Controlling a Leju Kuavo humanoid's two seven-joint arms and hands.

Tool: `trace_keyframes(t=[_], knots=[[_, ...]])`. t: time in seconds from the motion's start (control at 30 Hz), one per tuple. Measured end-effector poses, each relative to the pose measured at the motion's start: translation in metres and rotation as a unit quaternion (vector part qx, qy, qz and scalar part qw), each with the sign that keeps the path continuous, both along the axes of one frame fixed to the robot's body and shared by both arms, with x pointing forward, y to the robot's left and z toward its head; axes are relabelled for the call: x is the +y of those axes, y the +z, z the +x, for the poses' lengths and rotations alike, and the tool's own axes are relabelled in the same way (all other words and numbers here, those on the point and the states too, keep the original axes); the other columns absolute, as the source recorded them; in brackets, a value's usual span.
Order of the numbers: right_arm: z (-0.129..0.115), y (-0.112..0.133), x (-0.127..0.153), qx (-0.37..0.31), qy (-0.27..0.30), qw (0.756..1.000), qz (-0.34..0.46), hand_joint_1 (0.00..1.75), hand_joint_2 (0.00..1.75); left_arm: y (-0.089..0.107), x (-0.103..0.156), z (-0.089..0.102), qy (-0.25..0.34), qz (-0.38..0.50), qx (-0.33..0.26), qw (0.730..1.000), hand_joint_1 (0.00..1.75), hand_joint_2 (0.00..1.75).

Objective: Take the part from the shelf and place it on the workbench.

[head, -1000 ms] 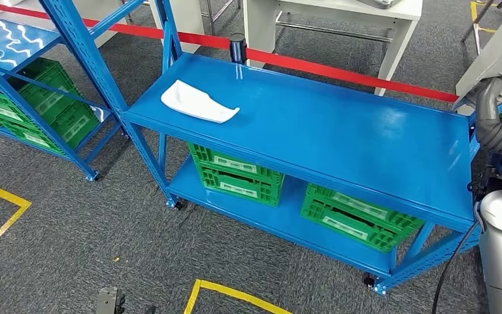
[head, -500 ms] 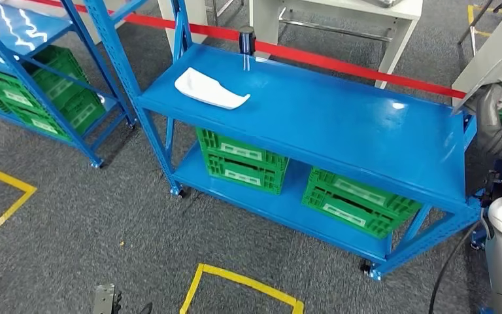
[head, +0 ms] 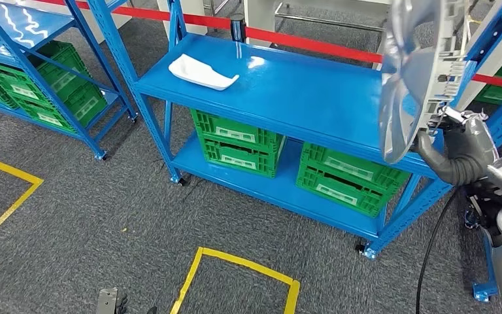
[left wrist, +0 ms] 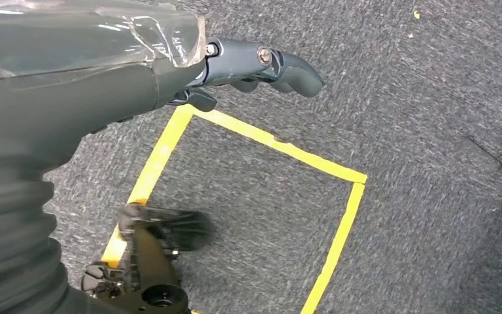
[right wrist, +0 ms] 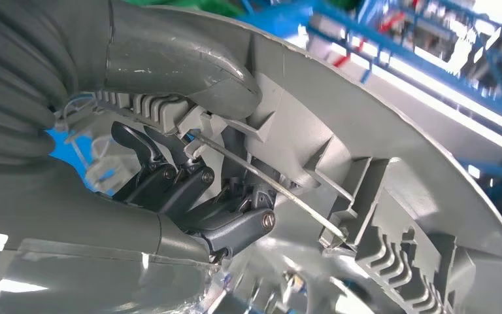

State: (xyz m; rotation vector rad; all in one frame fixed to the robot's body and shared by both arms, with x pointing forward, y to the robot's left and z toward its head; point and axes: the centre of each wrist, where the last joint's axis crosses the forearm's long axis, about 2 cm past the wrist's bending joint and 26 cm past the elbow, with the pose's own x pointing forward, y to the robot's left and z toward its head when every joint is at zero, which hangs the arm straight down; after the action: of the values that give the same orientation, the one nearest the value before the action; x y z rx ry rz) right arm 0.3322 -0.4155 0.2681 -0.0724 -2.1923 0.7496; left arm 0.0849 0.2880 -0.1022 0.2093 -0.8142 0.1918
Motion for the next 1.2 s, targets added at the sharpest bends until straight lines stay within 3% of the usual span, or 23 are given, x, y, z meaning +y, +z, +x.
trace_keyframes(t=[0.43,0.83,1.07,1.2], knots=[[-0.004,0.003,-0.013,-0.010,-0.008,1.000,-0.008,1.66,1.75,0.001,0.003,0.004,-0.005,0.005,0.002,1.000,0.00,1.75],[-0.011,0.007,-0.018,-0.070,-0.125,0.989,0.036,1.66,1.75,0.001,-0.006,0.005,-0.013,0.001,0.006,1.000,0.00,1.75],[-0.015,0.014,-0.015,-0.122,-0.219,0.965,0.072,1.66,1.75,0.001,-0.007,0.003,-0.011,0.008,0.010,1.000,0.00,1.75],[-0.018,0.015,-0.015,-0.134,-0.243,0.957,0.087,1.66,1.75,0.002,-0.009,0.005,-0.013,0.008,0.008,1.000,0.00,1.75]])
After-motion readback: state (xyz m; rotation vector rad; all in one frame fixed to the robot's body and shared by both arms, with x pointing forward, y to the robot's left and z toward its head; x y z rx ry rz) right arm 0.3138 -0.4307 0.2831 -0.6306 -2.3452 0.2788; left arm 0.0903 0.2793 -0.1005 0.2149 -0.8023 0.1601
